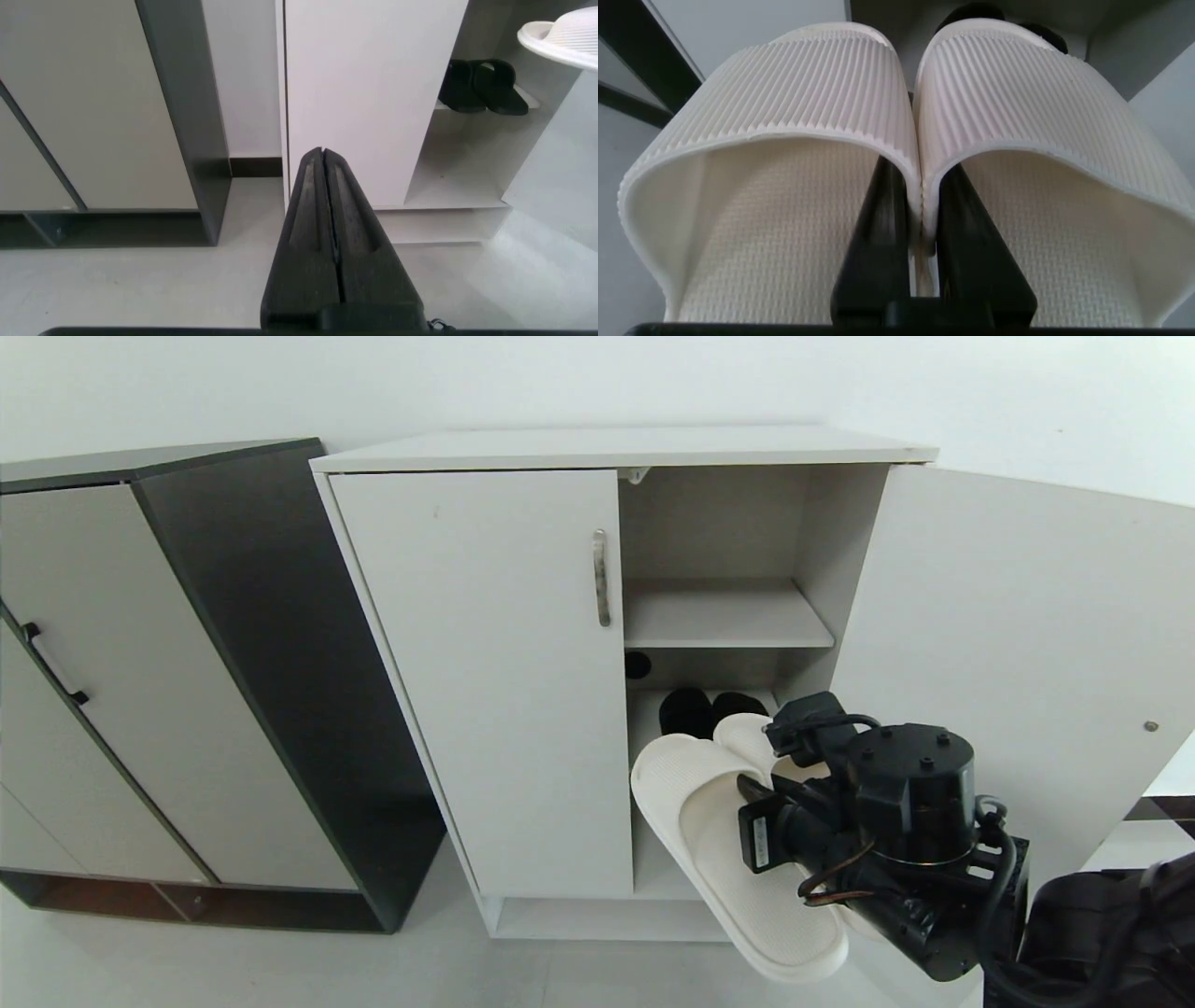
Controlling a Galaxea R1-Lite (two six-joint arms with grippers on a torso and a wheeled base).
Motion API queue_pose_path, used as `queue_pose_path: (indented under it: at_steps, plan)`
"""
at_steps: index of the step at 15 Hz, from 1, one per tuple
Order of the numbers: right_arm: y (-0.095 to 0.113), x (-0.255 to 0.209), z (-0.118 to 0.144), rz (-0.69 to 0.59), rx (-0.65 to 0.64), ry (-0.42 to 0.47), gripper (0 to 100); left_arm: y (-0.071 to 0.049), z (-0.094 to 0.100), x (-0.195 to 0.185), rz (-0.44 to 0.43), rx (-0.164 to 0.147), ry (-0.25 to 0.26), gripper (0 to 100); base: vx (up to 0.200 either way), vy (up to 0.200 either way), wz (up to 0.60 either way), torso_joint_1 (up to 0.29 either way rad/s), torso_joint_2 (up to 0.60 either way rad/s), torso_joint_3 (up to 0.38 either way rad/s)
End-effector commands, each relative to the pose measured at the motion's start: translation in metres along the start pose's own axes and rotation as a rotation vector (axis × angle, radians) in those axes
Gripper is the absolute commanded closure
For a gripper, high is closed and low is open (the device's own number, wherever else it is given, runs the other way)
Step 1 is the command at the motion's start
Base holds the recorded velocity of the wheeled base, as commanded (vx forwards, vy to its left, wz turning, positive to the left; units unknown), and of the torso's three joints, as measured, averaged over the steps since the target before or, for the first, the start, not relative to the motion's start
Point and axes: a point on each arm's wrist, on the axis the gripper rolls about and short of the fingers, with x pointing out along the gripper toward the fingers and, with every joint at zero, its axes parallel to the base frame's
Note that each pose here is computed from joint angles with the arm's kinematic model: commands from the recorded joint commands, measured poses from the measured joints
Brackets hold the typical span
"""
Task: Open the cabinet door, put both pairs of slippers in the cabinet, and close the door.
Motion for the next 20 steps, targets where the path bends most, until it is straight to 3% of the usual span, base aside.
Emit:
queue_pose_path:
  at_steps: [1, 12, 14, 18, 20]
  plan:
    - [0.001, 0.000, 0.000, 0.003, 0.000, -0.002, 100, 0.000, 0.000, 0.000, 0.000, 0.000, 0.001, 100, 0.000, 0.000, 0.00, 0.000, 0.00, 0.000]
    - [0.004, 0.000, 0.001, 0.014, -0.002, -0.021, 100, 0.000, 0.000, 0.000, 0.000, 0.000, 0.001, 100, 0.000, 0.000, -0.05, 0.000, 0.00, 0.000]
    - [0.012, 0.005, 0.016, 0.001, 0.006, -0.042, 100, 0.000, 0.000, 0.000, -0.003, 0.002, 0.001, 100, 0.000, 0.000, 0.00, 0.000, 0.00, 0.000]
    - [0.027, 0.002, 0.063, -0.132, 0.084, 0.018, 100, 0.000, 0.000, 0.000, -0.006, 0.003, 0.001, 100, 0.000, 0.000, 0.00, 0.000, 0.00, 0.000]
    - [0.031, 0.005, 0.084, -0.194, 0.115, -0.008, 100, 0.000, 0.000, 0.000, -0.006, 0.003, 0.001, 100, 0.000, 0.000, 0.00, 0.000, 0.00, 0.000]
